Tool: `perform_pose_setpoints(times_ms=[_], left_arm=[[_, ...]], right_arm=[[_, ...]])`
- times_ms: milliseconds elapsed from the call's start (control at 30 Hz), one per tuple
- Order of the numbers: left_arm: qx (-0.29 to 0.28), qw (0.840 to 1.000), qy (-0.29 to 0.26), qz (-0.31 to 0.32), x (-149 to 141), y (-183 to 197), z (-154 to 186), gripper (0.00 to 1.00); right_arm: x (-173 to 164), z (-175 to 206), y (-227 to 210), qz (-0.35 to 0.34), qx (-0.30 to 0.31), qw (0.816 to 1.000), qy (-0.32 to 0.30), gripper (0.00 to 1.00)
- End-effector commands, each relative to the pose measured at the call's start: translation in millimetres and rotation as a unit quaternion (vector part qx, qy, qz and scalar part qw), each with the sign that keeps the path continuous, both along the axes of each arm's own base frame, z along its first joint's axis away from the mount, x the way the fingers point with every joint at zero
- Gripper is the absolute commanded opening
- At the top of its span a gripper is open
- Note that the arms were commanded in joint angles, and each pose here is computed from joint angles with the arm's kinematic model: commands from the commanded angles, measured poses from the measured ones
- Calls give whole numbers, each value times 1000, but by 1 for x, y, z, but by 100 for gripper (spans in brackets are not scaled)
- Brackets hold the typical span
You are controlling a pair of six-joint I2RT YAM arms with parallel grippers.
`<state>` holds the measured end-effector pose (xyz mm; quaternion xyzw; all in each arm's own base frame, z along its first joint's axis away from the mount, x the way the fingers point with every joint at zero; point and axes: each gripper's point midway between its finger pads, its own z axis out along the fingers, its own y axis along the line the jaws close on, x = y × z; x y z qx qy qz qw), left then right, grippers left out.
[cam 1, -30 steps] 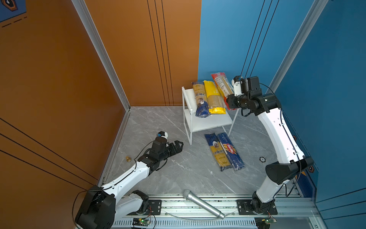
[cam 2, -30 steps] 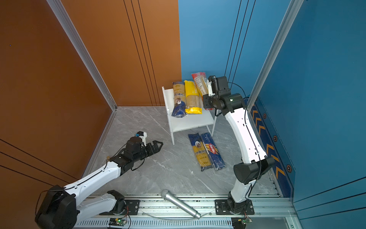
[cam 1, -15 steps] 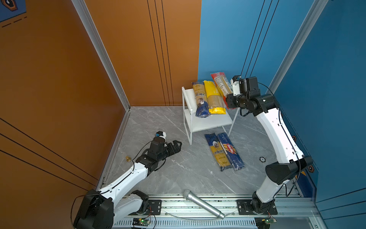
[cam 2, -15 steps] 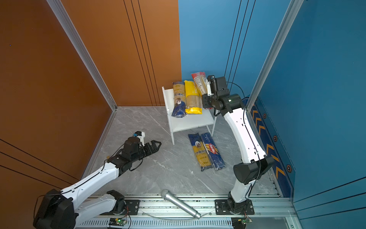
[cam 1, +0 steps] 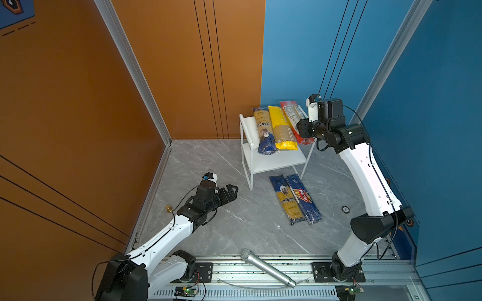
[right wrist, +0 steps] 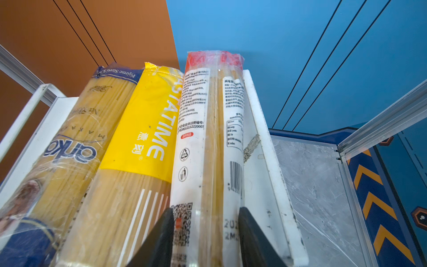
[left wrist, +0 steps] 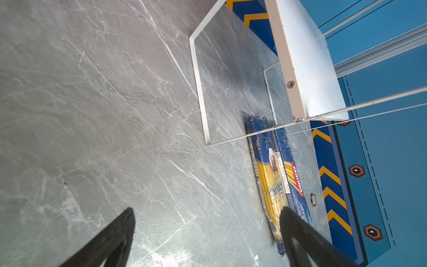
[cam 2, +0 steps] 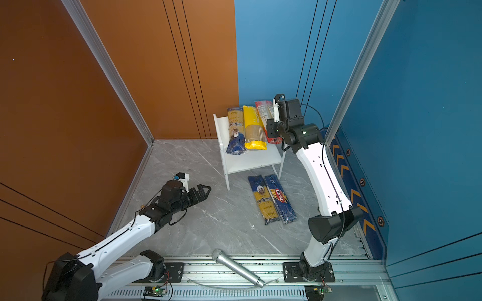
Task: Arrange pasta packages on shelves
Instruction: Place the pasta bag on the shelf.
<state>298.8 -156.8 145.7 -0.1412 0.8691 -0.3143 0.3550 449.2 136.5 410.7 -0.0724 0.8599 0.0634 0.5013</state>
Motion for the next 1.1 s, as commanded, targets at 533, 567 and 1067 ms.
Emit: perform_pose_setpoints(times_ms=[533,567,1067], left_arm=[[15,1000,0,12,-6,13,1,98],[14,1000,-1,12,-6,13,1,98],[15,1000,1,11,-7,15,0,98]], right_arm=[[-73,34,-21,92,196,976,18,51],[-79,30,-20,98,201,974,25,51],[-153,-71,-26,83,228,961,132,53]])
